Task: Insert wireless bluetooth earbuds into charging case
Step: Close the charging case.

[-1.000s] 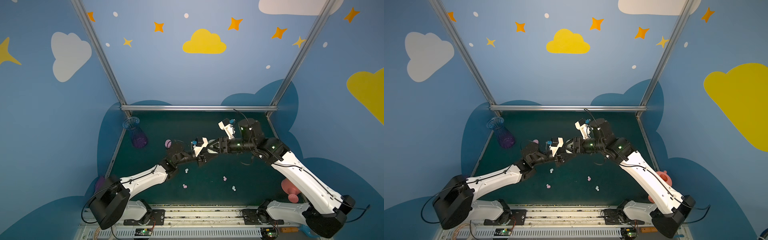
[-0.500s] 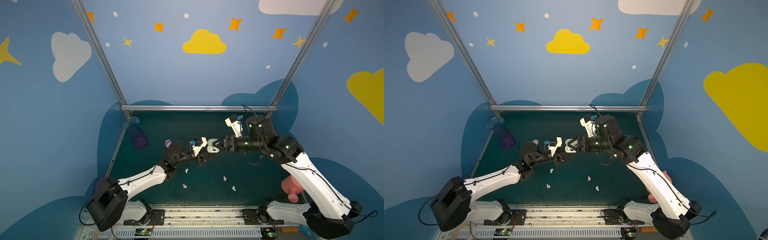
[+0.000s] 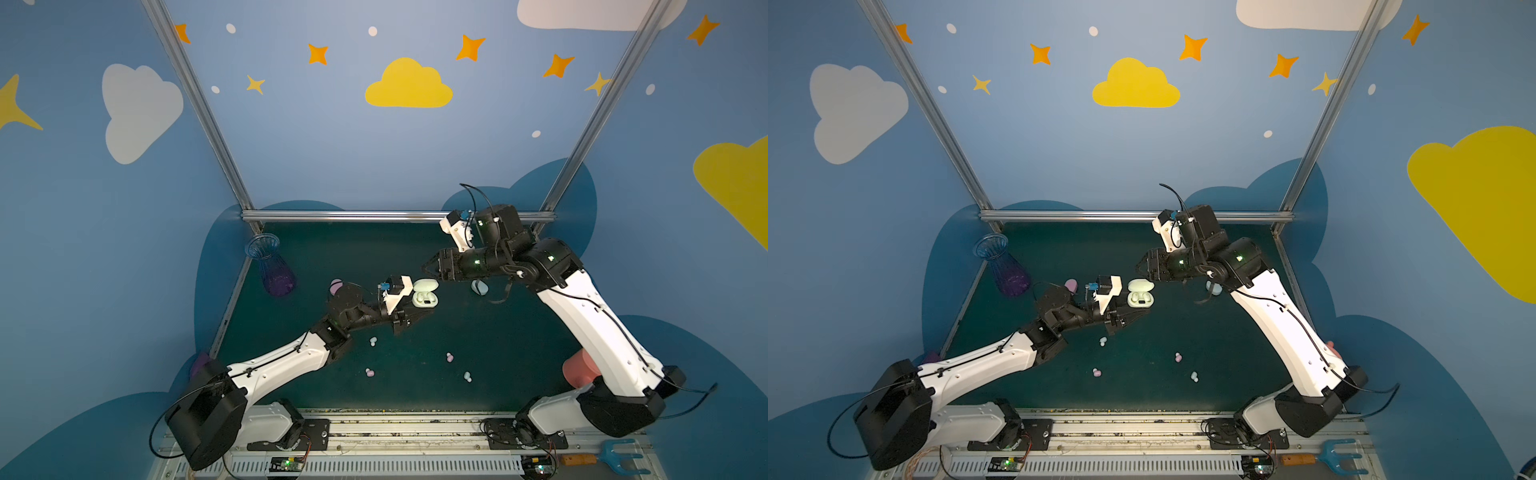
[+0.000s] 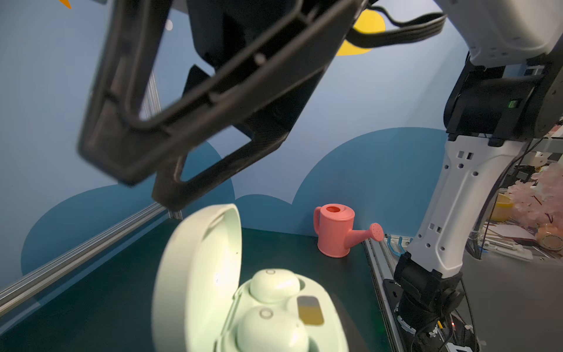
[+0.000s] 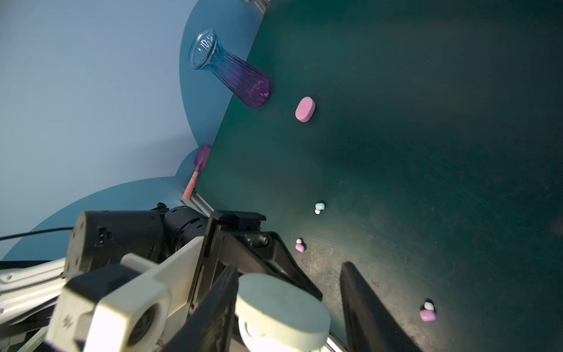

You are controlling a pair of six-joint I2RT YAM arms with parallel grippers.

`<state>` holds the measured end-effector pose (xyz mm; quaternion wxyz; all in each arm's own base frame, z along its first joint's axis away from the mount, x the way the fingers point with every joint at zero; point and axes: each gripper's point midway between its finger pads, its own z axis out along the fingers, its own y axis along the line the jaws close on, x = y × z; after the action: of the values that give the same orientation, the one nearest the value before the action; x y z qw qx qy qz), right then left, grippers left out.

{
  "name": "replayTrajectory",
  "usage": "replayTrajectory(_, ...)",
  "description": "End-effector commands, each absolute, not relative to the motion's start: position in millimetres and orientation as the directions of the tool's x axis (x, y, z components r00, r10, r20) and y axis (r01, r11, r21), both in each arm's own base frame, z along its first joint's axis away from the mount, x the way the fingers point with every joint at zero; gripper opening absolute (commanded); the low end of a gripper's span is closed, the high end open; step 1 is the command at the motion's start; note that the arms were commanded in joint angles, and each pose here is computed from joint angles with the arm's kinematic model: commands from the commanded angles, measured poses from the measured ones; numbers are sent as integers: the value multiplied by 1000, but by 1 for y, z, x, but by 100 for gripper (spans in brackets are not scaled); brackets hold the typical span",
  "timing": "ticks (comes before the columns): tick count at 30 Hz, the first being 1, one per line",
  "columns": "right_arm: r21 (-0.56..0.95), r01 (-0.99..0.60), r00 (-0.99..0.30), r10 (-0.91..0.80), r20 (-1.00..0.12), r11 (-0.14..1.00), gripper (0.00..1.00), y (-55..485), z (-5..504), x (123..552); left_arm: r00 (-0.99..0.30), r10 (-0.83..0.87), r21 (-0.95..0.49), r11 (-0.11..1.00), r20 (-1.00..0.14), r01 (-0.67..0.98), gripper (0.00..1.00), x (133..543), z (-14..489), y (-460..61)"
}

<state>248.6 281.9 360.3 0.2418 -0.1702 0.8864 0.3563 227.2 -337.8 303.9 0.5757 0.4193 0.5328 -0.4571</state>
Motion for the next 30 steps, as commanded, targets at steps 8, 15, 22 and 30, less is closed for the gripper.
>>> replayTrajectory(8, 593, -413, -878, -130, -460, 692, 48, 267, 339, 204, 47, -98, 21, 255, -994, 967, 18, 228, 313, -331)
replayTrajectory(15, 554, -403, -885, -156, -438, 729, 49, 269, 319, 198, 47, -101, 20, 252, -994, 967, 18, 228, 316, -331)
replayTrajectory(22, 513, -432, -869, -191, -456, 742, 65, 280, 323, 202, 39, -92, 15, 247, -995, 969, 18, 228, 313, -331)
replayTrajectory(30, 505, -433, -869, -198, -452, 746, 70, 293, 319, 206, 41, -94, 16, 249, -995, 968, 18, 228, 314, -331)
